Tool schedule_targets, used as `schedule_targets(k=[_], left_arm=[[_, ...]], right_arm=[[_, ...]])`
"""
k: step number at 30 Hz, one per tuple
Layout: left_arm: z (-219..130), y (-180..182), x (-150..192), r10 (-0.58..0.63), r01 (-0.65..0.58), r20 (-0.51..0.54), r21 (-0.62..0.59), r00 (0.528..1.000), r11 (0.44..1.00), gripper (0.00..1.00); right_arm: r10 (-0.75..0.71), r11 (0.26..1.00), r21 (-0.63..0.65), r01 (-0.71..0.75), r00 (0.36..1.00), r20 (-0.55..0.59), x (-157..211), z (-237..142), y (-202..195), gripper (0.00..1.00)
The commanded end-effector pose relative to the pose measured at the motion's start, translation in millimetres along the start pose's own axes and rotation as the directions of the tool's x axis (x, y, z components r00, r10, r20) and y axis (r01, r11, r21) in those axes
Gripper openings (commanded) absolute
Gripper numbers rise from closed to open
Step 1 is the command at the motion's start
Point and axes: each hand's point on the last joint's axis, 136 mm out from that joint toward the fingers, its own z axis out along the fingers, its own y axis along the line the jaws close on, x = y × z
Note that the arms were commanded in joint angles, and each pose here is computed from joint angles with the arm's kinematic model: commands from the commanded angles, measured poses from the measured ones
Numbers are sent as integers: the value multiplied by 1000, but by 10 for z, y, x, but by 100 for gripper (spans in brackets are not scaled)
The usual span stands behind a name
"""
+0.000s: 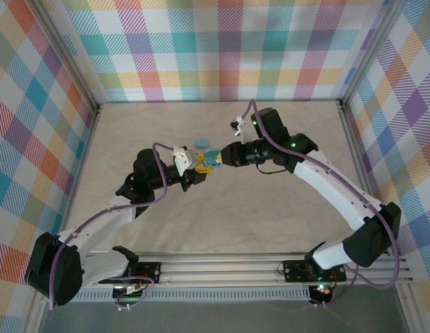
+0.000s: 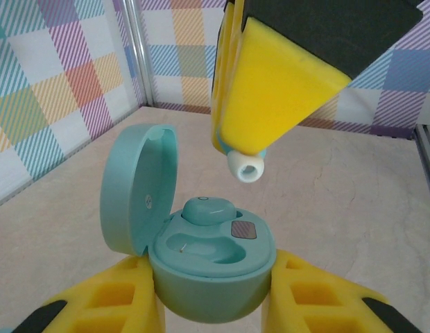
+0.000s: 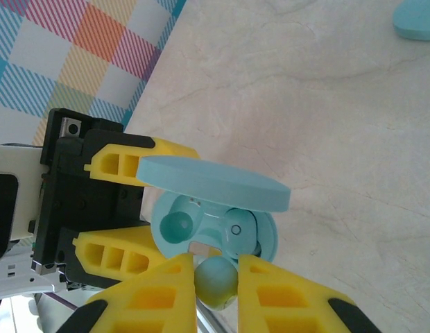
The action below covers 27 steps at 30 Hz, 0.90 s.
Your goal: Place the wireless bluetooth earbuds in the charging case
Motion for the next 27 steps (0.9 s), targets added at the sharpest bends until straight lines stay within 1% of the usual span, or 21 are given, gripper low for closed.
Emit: schedule_targets(k=[1,9,19,27], left_arm=[[14,9,-230,63,-63,55,-8,996,998,0],[-2,1,-232,68,-67,51,-21,996,998,0],[-23,-40,-237,73,-72,51,-17,996,997,0],[-45,-72,-262,77,-77,54,-11,996,997,0]], right_arm=[[-41,999,-9,41,999,4,-55,-33,157,17],[-37,998,42,37,999,-19,-22,20,207,17],[-31,995,91,37,997,-67,56,143,157,18],[-36,992,120,44,997,-69,56,148,131,18]])
